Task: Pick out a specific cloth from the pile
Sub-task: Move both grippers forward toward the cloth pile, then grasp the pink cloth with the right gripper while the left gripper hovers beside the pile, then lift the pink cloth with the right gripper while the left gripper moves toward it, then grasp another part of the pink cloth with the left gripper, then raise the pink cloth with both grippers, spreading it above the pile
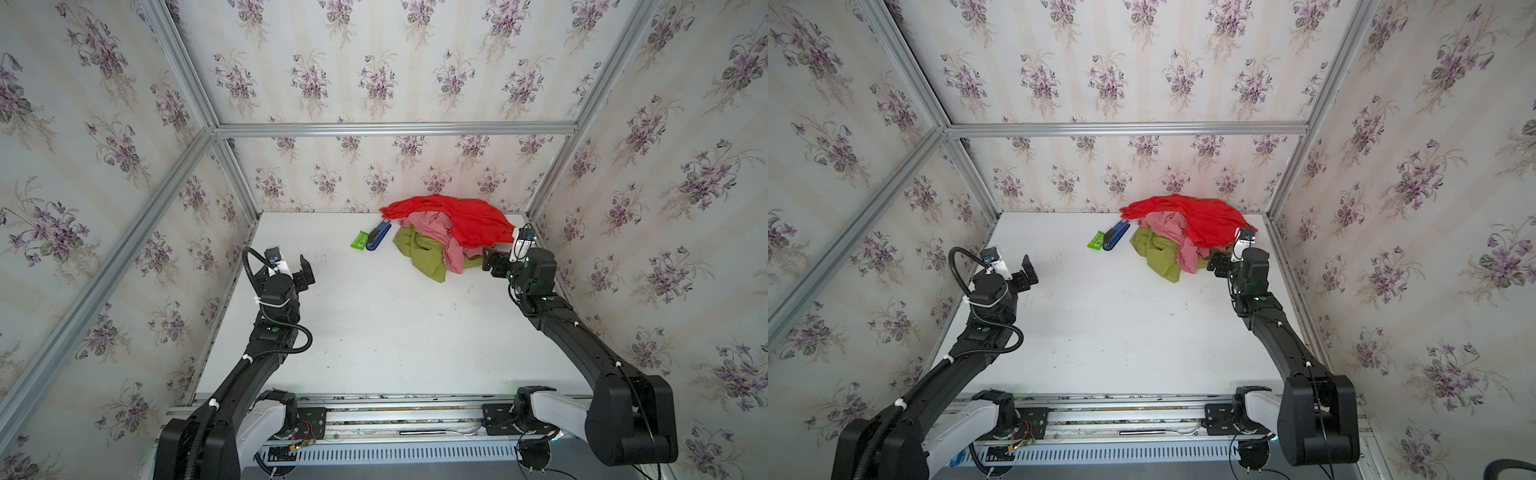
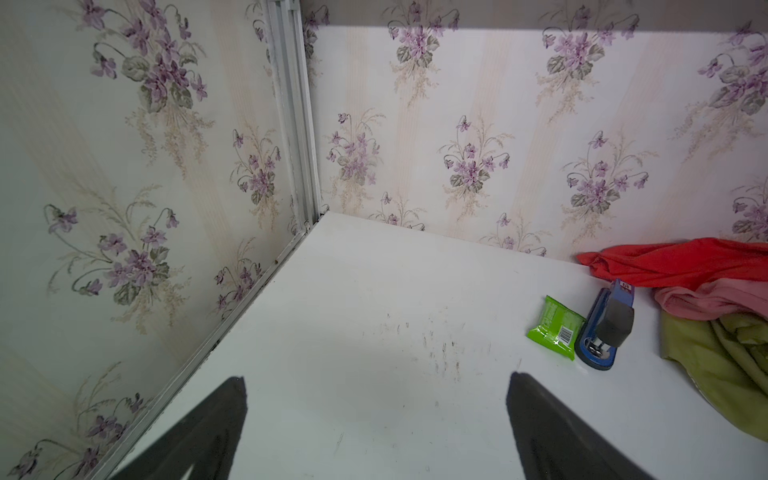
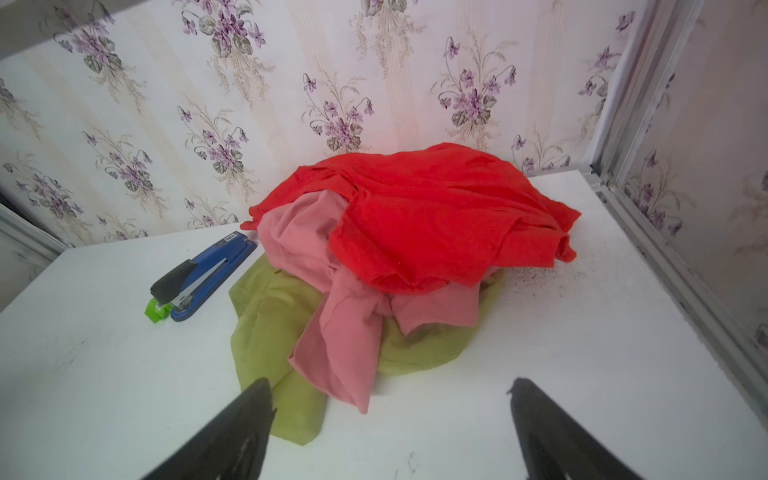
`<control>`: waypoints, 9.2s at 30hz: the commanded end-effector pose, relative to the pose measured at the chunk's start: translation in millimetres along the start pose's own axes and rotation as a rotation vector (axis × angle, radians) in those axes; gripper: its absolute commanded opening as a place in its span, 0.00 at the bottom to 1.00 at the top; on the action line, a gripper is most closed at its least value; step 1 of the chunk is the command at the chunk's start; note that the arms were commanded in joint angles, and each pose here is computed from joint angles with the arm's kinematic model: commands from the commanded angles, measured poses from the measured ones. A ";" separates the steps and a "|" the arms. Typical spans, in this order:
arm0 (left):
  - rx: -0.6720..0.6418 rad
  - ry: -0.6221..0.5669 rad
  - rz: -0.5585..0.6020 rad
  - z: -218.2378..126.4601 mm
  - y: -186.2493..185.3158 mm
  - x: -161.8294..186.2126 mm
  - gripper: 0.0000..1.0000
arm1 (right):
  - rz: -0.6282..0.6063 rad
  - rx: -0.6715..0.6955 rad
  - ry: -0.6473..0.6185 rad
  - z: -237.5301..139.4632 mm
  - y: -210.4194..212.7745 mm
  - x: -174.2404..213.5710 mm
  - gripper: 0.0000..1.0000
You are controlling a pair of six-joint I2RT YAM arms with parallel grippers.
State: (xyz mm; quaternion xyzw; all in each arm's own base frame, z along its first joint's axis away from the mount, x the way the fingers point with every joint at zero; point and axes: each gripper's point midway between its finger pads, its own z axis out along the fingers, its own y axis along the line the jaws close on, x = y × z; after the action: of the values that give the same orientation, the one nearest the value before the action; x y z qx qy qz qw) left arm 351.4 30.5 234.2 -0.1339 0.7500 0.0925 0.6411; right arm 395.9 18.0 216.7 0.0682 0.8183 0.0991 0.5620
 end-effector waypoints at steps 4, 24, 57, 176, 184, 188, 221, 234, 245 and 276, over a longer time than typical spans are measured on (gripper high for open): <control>-0.008 0.148 -0.094 -5.3 -0.2 6.6 1.00 | 0.348 -0.085 0.234 -3.5 24.9 25.2 0.83; 0.429 0.707 -0.229 -18.6 -142.8 64.5 1.00 | 0.396 -0.076 0.539 2.3 33.4 83.9 0.83; 0.824 0.930 -0.230 -11.7 -310.4 69.9 1.00 | 0.521 -0.120 0.481 127.1 33.2 82.6 0.75; 0.895 0.735 -0.095 -31.2 -317.2 19.3 1.00 | 0.570 -0.411 0.167 101.6 106.9 -112.9 0.00; 0.930 0.640 0.005 -42.0 -330.6 4.4 1.00 | 0.557 -0.438 0.134 90.4 116.5 -130.5 0.00; 0.905 0.558 0.045 -30.5 -332.5 -4.2 1.00 | 0.548 -0.457 0.117 83.9 122.0 -139.5 0.00; 1.196 -0.158 0.344 48.1 -471.6 7.7 0.93 | 0.523 -0.491 0.078 61.1 123.7 -137.7 0.00; 1.226 -0.144 0.310 59.8 -489.2 11.4 0.52 | 0.527 -0.511 0.061 54.4 126.9 -145.0 0.00; 1.193 -0.141 0.309 67.2 -488.2 12.6 0.18 | 0.516 -0.506 0.048 52.7 126.5 -148.5 0.00; 1.167 -0.398 0.222 24.0 -466.6 -126.4 0.00 | 0.458 -0.515 -0.101 29.8 130.9 -200.9 0.00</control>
State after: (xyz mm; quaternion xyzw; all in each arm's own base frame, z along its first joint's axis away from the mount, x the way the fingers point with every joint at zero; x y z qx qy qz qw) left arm 547.1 -396.9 331.6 0.3460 0.5943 -0.2400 0.6852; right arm 498.0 105.3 385.2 0.1313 0.7313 0.4217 0.5197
